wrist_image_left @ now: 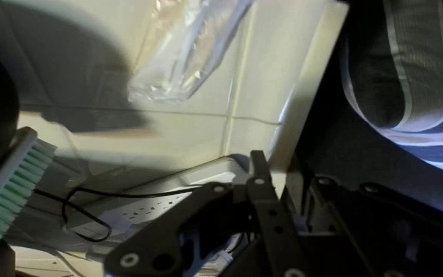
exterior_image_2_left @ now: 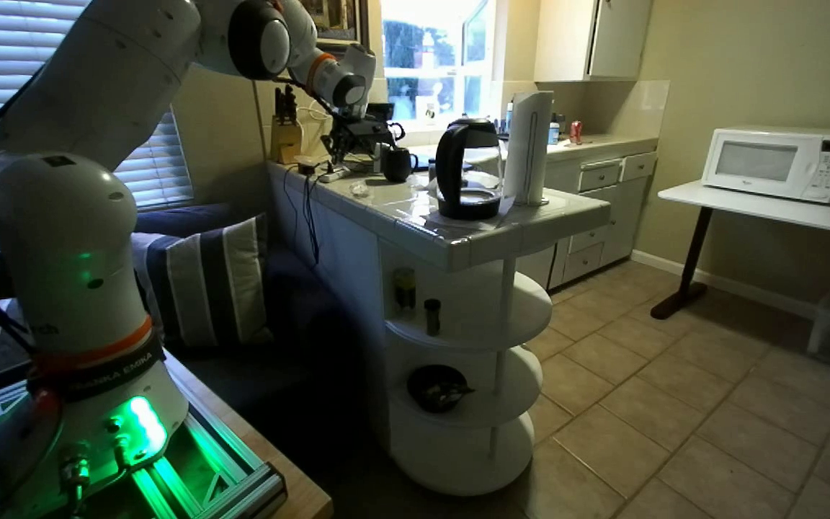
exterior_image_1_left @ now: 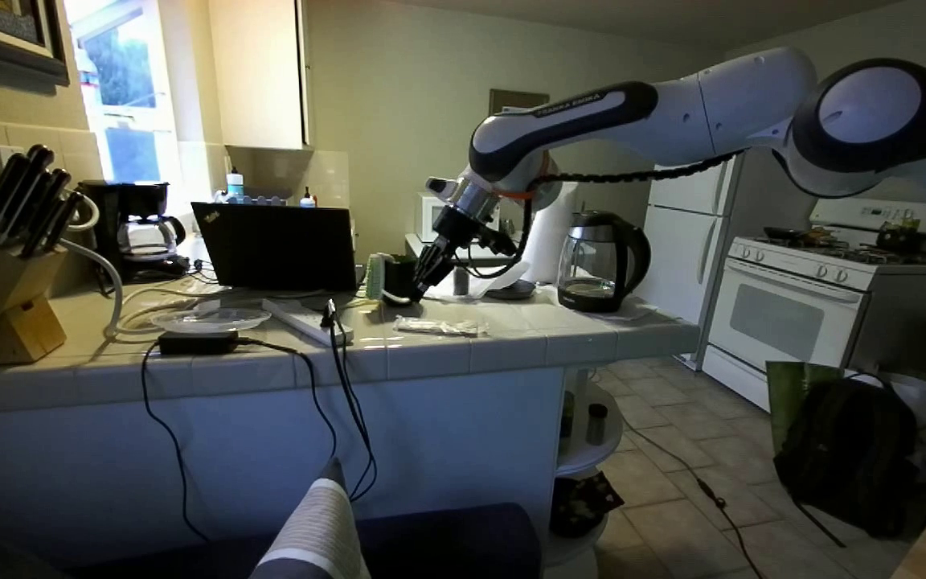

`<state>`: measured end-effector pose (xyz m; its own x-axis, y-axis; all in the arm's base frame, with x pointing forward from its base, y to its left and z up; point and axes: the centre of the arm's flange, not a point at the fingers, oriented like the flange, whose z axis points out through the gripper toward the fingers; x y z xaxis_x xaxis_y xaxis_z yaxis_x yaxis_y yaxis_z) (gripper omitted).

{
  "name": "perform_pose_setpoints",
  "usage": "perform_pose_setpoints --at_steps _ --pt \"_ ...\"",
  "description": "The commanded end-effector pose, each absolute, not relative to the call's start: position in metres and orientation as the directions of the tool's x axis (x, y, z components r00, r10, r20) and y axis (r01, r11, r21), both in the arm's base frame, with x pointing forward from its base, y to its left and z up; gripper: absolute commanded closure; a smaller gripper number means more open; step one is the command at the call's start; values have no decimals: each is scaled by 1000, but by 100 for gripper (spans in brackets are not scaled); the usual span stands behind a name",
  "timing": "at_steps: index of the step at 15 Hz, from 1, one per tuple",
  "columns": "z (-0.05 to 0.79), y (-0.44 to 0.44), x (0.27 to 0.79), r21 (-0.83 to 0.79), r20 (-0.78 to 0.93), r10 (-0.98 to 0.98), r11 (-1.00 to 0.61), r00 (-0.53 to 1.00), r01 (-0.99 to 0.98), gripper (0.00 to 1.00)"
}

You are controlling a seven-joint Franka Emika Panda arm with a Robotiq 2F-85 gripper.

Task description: Move the fork next to the extension cord

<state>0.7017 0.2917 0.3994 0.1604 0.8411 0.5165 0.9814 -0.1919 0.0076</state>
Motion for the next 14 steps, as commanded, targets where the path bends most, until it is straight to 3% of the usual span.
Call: perform_pose_setpoints --at_steps 1,9,14 --pt "380 338 719 12 557 786 -333 270 943 95" --pt "368 365 764 49 637 576 -694 513 718 95" --pt "351 378 777 31 602 497 -796 624 605 95"
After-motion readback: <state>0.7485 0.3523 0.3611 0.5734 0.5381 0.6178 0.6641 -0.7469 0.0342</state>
